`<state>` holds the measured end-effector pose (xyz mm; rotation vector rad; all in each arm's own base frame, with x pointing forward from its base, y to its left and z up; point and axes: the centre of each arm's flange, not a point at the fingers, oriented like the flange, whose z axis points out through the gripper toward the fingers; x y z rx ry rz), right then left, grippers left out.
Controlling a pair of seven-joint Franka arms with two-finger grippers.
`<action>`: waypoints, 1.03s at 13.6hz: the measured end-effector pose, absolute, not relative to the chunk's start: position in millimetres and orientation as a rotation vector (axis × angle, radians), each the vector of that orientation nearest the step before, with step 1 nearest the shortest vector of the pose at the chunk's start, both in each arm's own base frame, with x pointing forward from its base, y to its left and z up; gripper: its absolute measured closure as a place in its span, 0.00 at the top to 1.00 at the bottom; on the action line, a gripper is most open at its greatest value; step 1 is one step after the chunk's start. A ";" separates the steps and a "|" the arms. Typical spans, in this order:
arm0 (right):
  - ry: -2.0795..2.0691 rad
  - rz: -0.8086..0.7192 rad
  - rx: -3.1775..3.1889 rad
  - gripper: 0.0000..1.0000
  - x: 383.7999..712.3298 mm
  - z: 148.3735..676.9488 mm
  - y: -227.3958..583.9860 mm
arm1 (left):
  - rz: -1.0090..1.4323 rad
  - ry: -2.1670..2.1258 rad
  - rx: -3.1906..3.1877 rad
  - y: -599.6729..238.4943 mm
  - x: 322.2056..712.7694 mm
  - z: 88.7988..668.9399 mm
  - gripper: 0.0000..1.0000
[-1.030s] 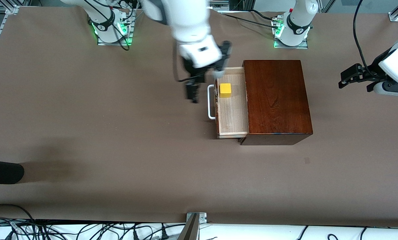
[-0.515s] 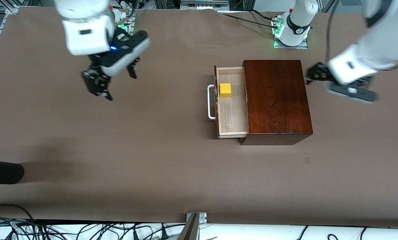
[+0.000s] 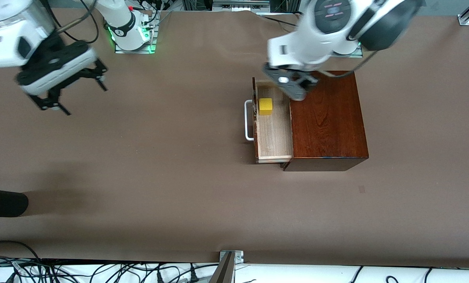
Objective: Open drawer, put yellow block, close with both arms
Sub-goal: 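Raise the right gripper away while the left gripper approaches the drawer, then push the drawer front shut into the box with the left gripper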
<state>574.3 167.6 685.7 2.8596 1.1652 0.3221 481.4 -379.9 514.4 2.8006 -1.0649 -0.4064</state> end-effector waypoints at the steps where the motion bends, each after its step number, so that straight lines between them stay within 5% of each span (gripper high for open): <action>1: 1.102 0.307 2.897 1.00 574.0 682.4 155.8 | -0.395 -1.118 2.767 -402.9 478.4 500.7 1.00; 8: 0.667 0.114 3.092 1.00 554.9 629.0 118.5 | -0.016 -1.843 2.309 -523.9 472.8 377.6 1.00; 14: 0.535 0.111 3.120 1.00 562.8 588.3 108.3 | -0.071 -2.255 2.161 -522.2 483.2 298.8 1.00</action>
